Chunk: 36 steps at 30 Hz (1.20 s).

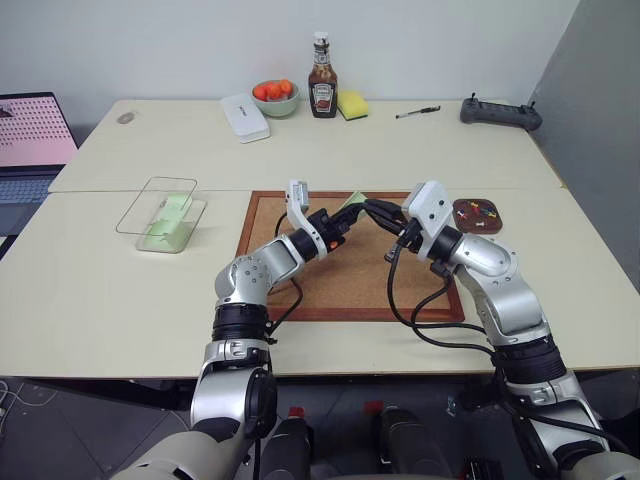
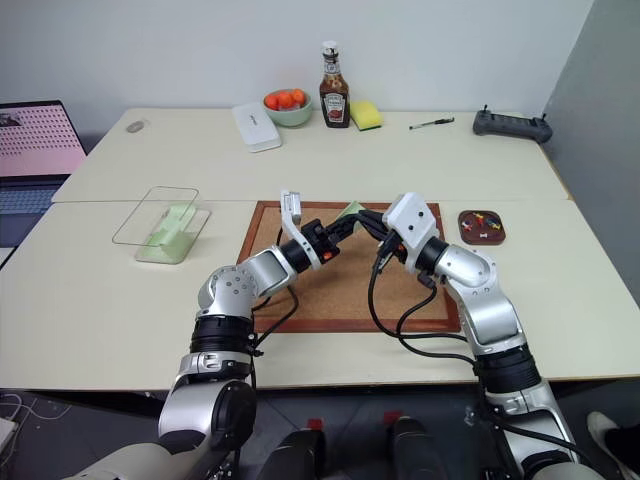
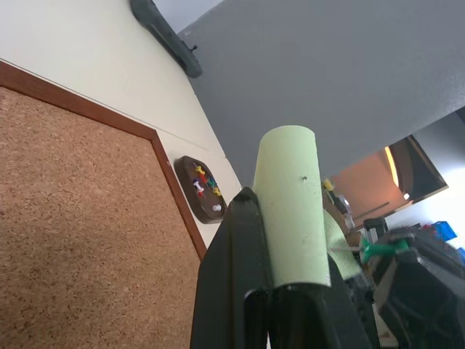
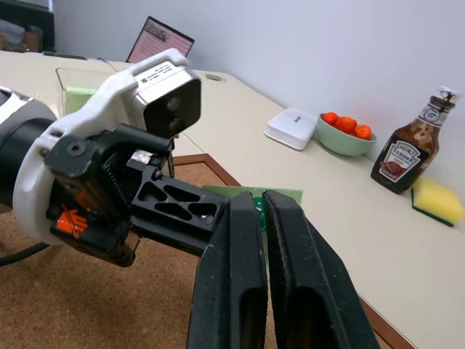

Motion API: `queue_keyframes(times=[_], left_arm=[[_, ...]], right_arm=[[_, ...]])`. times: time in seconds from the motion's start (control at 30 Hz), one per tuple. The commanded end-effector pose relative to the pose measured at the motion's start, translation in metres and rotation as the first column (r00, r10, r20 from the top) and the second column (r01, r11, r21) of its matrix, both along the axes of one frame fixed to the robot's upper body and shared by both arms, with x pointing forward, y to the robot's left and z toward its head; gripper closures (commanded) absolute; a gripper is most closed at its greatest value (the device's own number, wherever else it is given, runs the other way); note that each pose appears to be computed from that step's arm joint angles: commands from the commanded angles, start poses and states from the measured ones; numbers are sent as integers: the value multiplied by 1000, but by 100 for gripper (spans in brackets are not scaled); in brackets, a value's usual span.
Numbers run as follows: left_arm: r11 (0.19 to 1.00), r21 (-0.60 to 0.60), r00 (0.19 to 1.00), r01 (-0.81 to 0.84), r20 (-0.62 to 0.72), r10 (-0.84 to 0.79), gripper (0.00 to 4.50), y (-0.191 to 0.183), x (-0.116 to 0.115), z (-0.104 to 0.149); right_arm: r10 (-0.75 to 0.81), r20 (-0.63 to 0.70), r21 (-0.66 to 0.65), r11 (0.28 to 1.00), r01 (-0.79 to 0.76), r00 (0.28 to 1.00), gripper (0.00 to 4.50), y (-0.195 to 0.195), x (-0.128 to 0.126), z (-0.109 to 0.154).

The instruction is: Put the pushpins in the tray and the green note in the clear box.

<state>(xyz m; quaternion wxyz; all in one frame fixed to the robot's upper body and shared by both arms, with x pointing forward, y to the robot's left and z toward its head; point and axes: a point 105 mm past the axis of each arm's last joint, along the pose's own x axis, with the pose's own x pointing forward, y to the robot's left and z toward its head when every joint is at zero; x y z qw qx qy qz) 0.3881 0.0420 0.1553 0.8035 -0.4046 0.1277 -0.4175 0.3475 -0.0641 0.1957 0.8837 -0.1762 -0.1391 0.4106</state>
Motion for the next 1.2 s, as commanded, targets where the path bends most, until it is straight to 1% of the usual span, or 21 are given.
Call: queue_keyframes(times=[0.03, 0.27, 0.37, 0.4, 0.47, 0.5, 0.57, 0.6, 0.67, 0.73, 0.87, 1.13, 1.17, 1.2], left_arm=[[1000, -3, 999, -7, 31, 7, 448, 2, 0, 5], [1000, 18, 999, -12, 49, 11, 448, 5, -1, 5], [999, 36, 997, -7, 71, 4, 448, 8, -4, 7], [998, 55, 997, -9, 82, 5, 448, 10, -5, 6], [996, 91, 994, -14, 105, 4, 448, 14, -7, 5], [994, 108, 993, -15, 116, 2, 448, 15, -7, 5], [991, 134, 991, -10, 136, -8, 448, 15, -9, 4], [990, 143, 989, -8, 144, -13, 448, 14, -10, 5], [987, 160, 987, -10, 158, -15, 448, 13, -10, 5], [985, 170, 986, -13, 168, -16, 448, 12, -9, 6], [984, 176, 983, -18, 184, -15, 448, 10, -8, 10], [984, 174, 981, -33, 196, -2, 448, 14, -7, 14], [984, 174, 980, -34, 197, -1, 450, 14, -7, 15], [984, 174, 980, -35, 197, 1, 450, 14, -7, 15]], right_arm=[[-5, 37, 53, 999, 3, 999, 450, -2, -4, 16], [-43, 20, 80, 996, 42, 999, 450, -11, -1, 18], [-116, 28, 75, 991, 114, 993, 450, -24, 4, 18], [-181, 29, 57, 982, 180, 983, 450, -35, 10, 13], [-347, 37, 7, 938, 347, 937, 450, -65, 24, 1], [-449, 38, -30, 892, 450, 893, 450, -85, 33, -7], [-587, 36, -70, 806, 588, 809, 450, -116, 44, -19], [-636, 34, -81, 767, 637, 771, 450, -128, 48, -23], [-696, 31, -118, 710, 695, 717, 450, -146, 55, -32], [-735, 36, -159, 665, 730, 677, 450, -159, 62, -39], [-771, 44, -217, 613, 759, 635, 450, -171, 74, -50], [-782, 23, -233, 602, 764, 623, 450, -173, 90, -58], [-784, 23, -239, 598, 765, 620, 409, -173, 91, -58], [-787, 23, -243, 593, 767, 616, 395, -175, 92, -59]])
